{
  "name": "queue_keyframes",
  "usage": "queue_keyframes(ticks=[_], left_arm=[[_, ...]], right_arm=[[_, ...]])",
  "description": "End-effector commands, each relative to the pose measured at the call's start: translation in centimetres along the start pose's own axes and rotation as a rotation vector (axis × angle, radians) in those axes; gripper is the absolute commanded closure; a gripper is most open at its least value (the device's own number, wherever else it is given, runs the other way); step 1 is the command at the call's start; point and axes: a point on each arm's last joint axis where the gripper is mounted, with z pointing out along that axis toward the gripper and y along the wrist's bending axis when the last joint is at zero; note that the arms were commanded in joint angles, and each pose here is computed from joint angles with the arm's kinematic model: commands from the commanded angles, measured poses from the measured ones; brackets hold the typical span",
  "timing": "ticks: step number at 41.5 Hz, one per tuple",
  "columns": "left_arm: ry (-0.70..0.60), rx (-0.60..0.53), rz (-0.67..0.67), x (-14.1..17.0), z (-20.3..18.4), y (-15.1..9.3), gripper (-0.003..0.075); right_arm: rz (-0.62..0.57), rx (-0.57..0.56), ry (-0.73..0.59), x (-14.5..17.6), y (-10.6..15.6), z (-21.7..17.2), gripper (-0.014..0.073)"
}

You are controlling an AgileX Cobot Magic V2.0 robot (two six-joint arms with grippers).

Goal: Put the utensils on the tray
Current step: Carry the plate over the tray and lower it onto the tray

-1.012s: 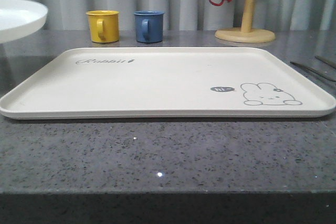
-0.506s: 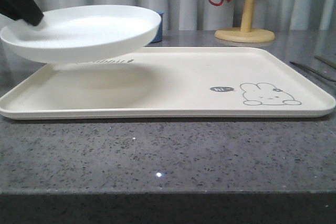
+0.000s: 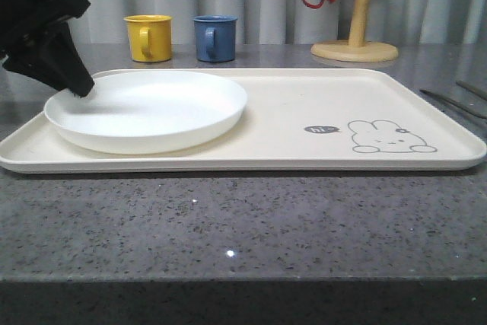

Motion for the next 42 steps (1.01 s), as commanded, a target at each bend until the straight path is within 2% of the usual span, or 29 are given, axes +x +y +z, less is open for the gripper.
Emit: queue_keyframes(ticks=[1, 5, 7, 9, 14, 18, 25, 31, 36, 42], left_arm=[[-0.082, 0.025, 0.007, -1.3, -1.6, -1.3, 0.0545], [-0.081, 0.026, 0.007, -1.3, -1.6, -1.3, 0.0370], [-0.085, 0.024, 0.012, -1.3, -1.8, -1.3, 0.0312], [-0.081, 0.012, 0.026, -1.3, -2.0, -1.3, 0.0289], [-0.113, -0.001, 0.063, -1.3, -3.5, -2.2, 0.0290], [-0.142, -0.035, 0.150, -1.3, -5.2, -3.8, 0.0290], [-0.158, -0.095, 0.343, -0.3, -7.9, -8.8, 0.0294], [-0.168, -0.204, 0.425, 1.7, -9.9, -12.4, 0.0321], [-0.209, -0.227, 0.438, 3.9, -11.5, -14.7, 0.0321], [-0.257, -0.215, 0.427, 7.0, -13.1, -15.6, 0.0321]], right_arm=[[-0.013, 0.009, -0.087, -1.4, -0.1, -0.5, 0.0097], [-0.013, 0.009, -0.087, -1.4, -0.1, -0.5, 0.0097], [-0.013, 0.009, -0.087, -1.4, -0.1, -0.5, 0.0097], [-0.013, 0.009, -0.087, -1.4, -0.1, -0.5, 0.0097], [-0.013, 0.009, -0.087, -1.4, -0.1, -0.5, 0.0097], [-0.013, 0.009, -0.087, -1.4, -0.1, -0.5, 0.0097], [-0.013, 0.009, -0.087, -1.4, -0.1, -0.5, 0.0097], [-0.013, 0.009, -0.087, -1.4, -0.1, -0.5, 0.0097], [-0.013, 0.009, -0.087, -1.4, -0.1, -0.5, 0.0097], [-0.013, 0.009, -0.087, -1.4, -0.1, -0.5, 0.0097]])
